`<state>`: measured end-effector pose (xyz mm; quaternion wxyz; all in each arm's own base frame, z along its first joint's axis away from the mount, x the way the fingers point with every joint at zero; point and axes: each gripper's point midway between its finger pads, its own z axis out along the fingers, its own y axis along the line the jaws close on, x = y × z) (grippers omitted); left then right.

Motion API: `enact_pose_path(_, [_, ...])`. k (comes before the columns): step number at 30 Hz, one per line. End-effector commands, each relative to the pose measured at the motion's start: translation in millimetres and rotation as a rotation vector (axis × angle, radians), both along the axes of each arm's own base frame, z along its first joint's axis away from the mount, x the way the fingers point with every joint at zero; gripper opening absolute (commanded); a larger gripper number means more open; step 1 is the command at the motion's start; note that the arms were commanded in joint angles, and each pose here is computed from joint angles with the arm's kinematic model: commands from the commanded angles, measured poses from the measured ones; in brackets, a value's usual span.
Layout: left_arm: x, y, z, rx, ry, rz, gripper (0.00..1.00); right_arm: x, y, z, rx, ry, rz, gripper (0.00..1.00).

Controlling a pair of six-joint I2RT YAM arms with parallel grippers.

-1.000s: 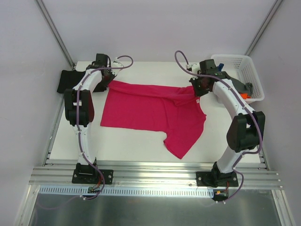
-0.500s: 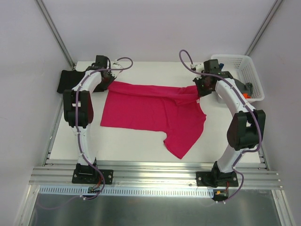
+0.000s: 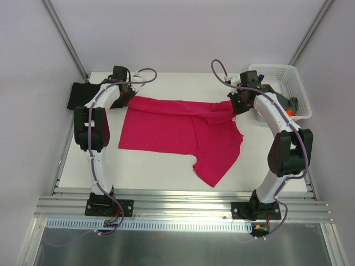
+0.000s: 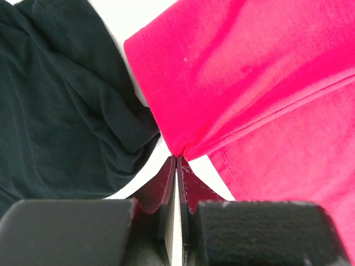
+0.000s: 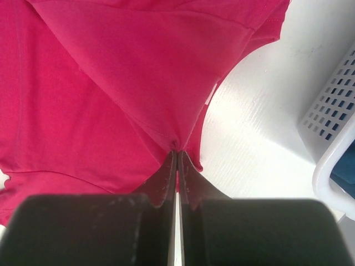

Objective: Fold and stack the t-shirts
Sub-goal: Fold the tshirt

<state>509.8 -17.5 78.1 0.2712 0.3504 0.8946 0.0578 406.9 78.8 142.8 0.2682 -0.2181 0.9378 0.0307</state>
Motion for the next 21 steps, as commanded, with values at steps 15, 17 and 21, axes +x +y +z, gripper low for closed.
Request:
enact_pose_path(15, [-11, -12, 15, -0.037, -0.014, 0.005, 0.35, -9, 4, -24, 0.014, 0.066, 0.06, 0.19])
enact_pose_path(17, [-10, -10, 20, -0.035, -0.024, 0.028, 0.82, -14, 4, -24, 0.016, 0.082, 0.071, 0.43])
enact_pose_path(21, [-2, -8, 39, -0.05, -0.071, 0.083, 0.97, 7, -1, 7, 0.002, -0.02, 0.03, 0.61])
